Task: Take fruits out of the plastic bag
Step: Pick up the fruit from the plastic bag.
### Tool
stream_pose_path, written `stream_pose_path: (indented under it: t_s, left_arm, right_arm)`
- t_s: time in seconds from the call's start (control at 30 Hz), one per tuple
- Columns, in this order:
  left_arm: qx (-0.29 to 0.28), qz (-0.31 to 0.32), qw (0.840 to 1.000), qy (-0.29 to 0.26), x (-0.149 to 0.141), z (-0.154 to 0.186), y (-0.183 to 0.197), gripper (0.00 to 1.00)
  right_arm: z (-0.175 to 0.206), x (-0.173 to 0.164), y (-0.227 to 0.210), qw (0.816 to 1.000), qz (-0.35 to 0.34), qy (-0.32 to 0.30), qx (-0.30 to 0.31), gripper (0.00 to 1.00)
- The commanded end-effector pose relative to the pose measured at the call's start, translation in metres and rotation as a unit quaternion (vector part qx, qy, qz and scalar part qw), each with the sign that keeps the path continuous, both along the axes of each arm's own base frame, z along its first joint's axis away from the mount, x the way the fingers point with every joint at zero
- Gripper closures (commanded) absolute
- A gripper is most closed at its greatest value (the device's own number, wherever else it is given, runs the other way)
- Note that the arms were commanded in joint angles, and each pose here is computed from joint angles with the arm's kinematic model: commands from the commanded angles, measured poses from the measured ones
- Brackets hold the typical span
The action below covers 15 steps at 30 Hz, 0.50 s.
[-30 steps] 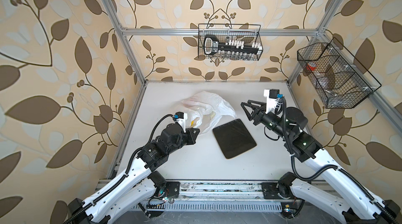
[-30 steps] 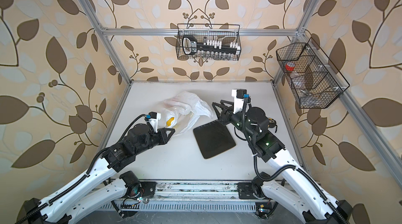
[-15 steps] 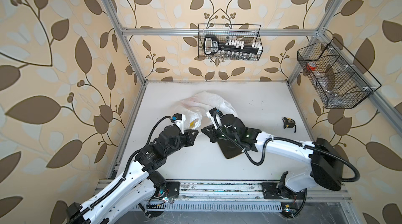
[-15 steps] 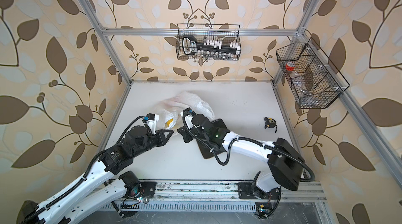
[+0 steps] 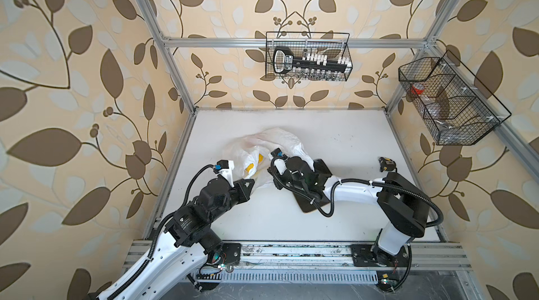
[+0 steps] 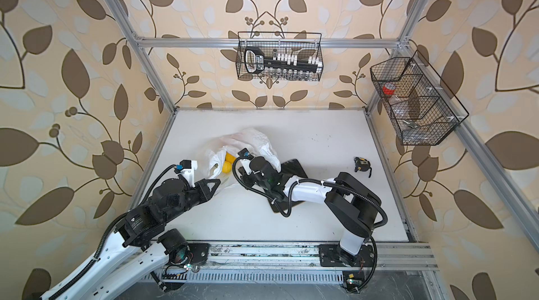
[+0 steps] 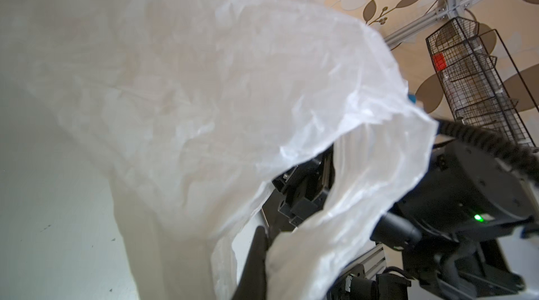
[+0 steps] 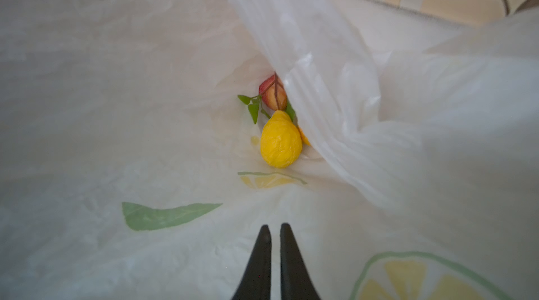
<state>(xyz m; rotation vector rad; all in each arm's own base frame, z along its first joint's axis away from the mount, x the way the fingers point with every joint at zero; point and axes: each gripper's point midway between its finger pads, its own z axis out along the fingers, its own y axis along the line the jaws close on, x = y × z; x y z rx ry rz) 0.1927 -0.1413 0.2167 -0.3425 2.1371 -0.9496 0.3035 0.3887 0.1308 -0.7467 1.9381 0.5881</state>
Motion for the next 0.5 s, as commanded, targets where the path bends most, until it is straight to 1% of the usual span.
stream_pose_path:
  t_s: [0.0,0.07,0.2,0.27,0.37,0.4,0.47]
  left_arm:
    - [-0.011,0.030,0.999,0.016,-0.002,-0.009,0.009,1.00]
    - [-0.015,0.029,0.999,0.018,-0.003,-0.011,0.009,1.00]
    - [-0.010,0.023,1.000,0.014,-0.006,-0.006,0.010,1.00]
    - [-0.002,0.020,1.000,0.012,-0.007,-0.004,0.011,1.00]
    - [0.005,0.012,1.000,0.015,-0.011,-0.002,0.012,1.00]
    - [0.007,0.009,1.000,0.017,-0.012,-0.003,0.011,1.00]
    - [0.010,-0.001,1.000,0.018,-0.015,-0.004,0.010,1.00]
  right_arm:
    - [0.001,-0.006,-0.008,0.986,0.035,-0.145,-0.078,0.89]
    - [-0.005,-0.010,-0.005,0.970,0.062,-0.194,-0.133,0.90]
    - [-0.021,-0.002,0.004,0.938,0.087,-0.247,-0.226,0.93]
    - [-0.025,0.003,0.007,0.926,0.091,-0.264,-0.253,0.94]
    - [-0.029,0.012,0.010,0.914,0.082,-0.282,-0.280,0.93]
    - [-0.029,0.016,0.011,0.911,0.078,-0.287,-0.287,0.92]
    - [-0.031,0.020,0.014,0.906,0.076,-0.292,-0.298,0.85]
